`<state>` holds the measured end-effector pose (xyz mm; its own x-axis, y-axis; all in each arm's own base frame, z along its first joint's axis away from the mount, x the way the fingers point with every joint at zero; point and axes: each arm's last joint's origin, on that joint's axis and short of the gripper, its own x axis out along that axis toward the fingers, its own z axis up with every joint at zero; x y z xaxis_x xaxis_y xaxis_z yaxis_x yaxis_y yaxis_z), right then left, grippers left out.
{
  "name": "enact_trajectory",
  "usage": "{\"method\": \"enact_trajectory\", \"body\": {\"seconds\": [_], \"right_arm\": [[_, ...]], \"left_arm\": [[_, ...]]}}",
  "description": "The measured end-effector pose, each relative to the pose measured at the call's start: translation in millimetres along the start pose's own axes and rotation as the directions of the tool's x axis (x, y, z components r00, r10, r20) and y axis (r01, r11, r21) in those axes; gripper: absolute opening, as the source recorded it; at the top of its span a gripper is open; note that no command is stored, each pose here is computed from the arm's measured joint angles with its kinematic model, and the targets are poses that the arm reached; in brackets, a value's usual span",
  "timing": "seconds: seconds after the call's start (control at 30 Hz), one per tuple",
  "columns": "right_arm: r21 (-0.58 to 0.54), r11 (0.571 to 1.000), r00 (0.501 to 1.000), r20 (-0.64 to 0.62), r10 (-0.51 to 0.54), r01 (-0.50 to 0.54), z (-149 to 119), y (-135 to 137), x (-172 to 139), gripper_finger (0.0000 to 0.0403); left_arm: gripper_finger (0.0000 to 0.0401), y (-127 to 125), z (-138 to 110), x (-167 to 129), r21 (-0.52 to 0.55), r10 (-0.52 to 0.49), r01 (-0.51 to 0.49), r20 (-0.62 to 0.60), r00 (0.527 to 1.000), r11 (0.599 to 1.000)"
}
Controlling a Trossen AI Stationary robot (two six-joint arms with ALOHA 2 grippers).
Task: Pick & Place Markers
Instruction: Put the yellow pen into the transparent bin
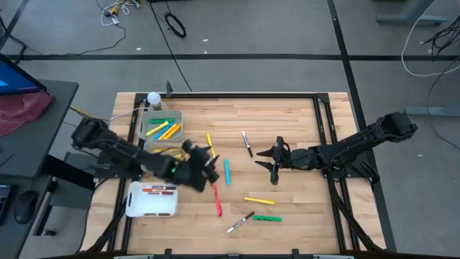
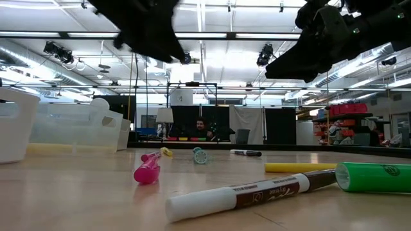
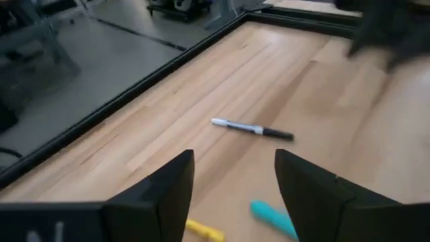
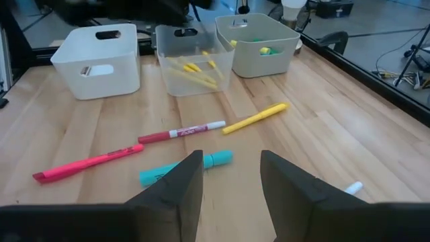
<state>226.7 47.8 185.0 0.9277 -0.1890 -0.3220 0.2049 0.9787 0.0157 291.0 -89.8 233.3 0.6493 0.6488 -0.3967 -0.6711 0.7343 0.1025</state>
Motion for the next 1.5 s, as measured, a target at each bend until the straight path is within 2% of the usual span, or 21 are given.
{"method": "enact_trajectory", "body": {"seconds": [0.13, 0.3, 0.57, 0.77, 0.97, 1.13, 1.3, 1.5], "right_arm": [[0.004, 1.000, 1.000, 0.000, -0.001, 0.001, 0, 0, 0, 0.0149], [0.004, 1.000, 1.000, 0.000, -0.001, 0.001, 0, 0, 0, 0.0149], [0.000, 1.000, 1.000, 0.000, -0.002, 0.002, 0, 0, 0, 0.0149], [0.000, 1.000, 1.000, 0.000, -0.002, 0.002, 0, 0, 0, 0.0149], [0.000, 1.000, 1.000, 0.000, -0.002, 0.002, 0, 0, 0, 0.0149], [0.000, 1.000, 1.000, 0.001, -0.001, 0.001, 0, 0, 0, 0.0149], [0.000, 1.000, 1.000, 0.000, -0.001, 0.001, 0, 0, 0, 0.0149], [-0.001, 1.000, 1.000, 0.000, -0.002, 0.002, 0, 0, 0, 0.0149]], "left_arm": [[0.0247, 14, 6, 44, -0.078, -0.005, -0.002, -0.094, 0.996, 0.997], [0.0274, 39, -4, 96, -0.230, 0.005, -0.069, -0.267, 0.964, 0.971], [0.0254, 72, -29, 150, -0.391, -0.015, -0.199, -0.480, 0.877, 0.899], [0.0235, 89, -45, 163, -0.400, 0.016, -0.314, -0.595, 0.804, 0.861], [0.0220, 85, -54, 172, -0.399, 0.014, -0.312, -0.597, 0.802, 0.862], [0.0189, 83, -60, 178, -0.382, 0.031, -0.314, -0.591, 0.806, 0.869], [0.0134, 79, -60, 178, -0.327, 0.060, -0.285, -0.557, 0.828, 0.901], [0.0056, 70, -54, 183, -0.307, -0.013, -0.155, -0.482, 0.876, 0.939]]}}
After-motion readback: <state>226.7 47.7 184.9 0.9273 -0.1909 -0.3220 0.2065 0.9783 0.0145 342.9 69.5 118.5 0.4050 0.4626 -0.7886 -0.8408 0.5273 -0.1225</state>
